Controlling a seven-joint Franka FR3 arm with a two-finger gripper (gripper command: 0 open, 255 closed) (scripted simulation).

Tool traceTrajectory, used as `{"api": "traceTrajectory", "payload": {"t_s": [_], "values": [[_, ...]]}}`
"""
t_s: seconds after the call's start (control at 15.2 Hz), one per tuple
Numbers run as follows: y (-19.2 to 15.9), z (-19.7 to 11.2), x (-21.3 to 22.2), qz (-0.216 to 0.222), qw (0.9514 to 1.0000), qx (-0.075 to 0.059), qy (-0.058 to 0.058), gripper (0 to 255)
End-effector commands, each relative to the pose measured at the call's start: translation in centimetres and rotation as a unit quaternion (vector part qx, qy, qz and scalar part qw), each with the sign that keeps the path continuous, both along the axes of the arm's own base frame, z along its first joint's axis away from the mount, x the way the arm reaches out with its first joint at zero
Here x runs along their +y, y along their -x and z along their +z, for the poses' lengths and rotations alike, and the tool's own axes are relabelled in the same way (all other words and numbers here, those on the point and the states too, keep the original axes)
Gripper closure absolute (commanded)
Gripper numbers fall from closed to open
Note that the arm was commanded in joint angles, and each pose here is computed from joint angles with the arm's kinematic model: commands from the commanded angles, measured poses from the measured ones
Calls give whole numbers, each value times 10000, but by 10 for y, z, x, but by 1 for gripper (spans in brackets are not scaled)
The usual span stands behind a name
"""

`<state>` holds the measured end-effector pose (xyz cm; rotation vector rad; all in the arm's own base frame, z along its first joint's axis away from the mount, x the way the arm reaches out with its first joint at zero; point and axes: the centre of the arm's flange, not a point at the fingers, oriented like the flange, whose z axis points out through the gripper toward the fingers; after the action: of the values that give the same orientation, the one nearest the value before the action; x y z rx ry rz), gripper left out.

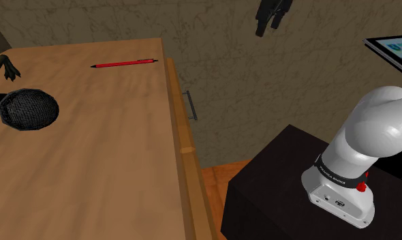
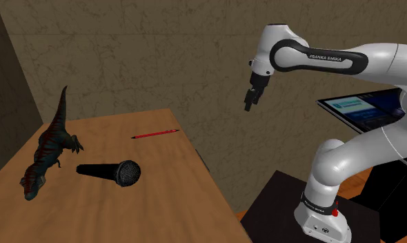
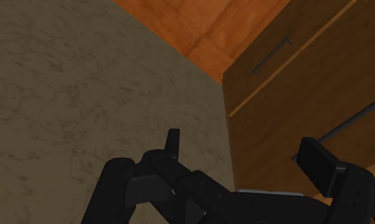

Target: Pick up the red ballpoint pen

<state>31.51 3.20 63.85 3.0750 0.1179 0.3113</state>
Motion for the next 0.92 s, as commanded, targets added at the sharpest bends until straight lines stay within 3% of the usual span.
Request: {"api": "traceTrajectory", "payload": {"t_s": [0.0,0.4,0.59,0.86], "values": [[0,0,0,0,10000,0,0,0],[-70,5,44,1041,9942,277,54,0],[-102,6,71,1558,9869,414,81,0],[-139,6,112,2239,9727,595,116,0]]}}
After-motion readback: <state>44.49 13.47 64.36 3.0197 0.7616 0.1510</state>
